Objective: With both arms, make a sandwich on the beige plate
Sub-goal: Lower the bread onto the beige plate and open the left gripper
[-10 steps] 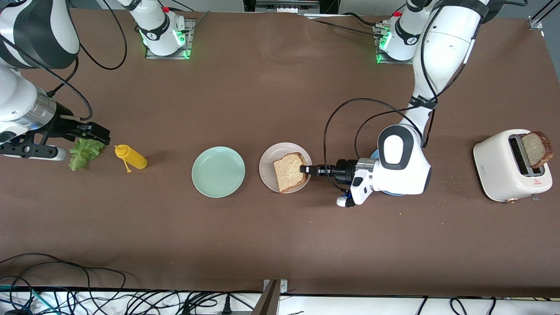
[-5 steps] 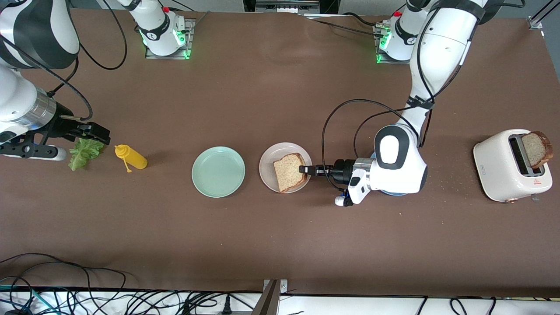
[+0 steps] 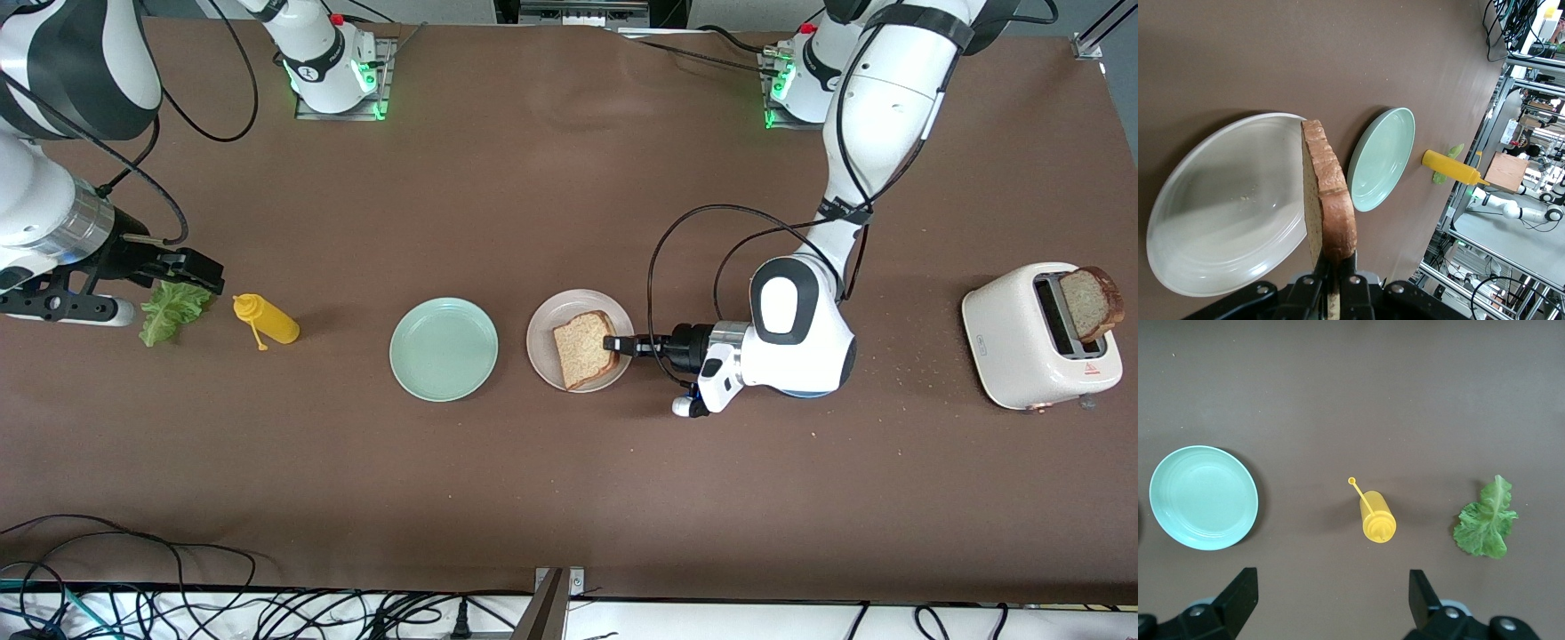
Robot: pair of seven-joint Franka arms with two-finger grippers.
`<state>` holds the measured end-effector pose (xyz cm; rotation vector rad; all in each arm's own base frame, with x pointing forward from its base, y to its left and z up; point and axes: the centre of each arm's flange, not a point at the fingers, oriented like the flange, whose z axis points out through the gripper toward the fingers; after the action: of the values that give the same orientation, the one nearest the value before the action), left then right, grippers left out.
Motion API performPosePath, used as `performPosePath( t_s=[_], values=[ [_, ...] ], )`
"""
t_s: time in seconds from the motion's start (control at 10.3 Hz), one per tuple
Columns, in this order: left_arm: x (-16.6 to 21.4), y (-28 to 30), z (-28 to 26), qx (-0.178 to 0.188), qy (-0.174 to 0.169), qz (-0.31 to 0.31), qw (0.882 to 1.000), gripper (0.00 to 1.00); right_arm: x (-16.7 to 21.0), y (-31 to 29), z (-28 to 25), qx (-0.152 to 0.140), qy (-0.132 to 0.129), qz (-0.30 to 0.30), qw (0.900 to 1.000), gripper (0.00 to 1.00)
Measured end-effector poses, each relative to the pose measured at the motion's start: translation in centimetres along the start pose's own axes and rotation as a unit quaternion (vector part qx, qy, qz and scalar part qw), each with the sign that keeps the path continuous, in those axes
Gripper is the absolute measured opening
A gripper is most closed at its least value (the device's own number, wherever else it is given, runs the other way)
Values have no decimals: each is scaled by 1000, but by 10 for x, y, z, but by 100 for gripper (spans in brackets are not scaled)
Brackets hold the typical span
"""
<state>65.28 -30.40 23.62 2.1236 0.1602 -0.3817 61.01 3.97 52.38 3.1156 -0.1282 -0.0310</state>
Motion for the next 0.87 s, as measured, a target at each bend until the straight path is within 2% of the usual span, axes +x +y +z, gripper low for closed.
performPosePath(
  t_s=[0.87],
  values=[
    [-12, 5, 27, 2, -18, 12, 1000, 8, 0, 0, 0, 0, 0, 0, 1000, 100]
  ],
)
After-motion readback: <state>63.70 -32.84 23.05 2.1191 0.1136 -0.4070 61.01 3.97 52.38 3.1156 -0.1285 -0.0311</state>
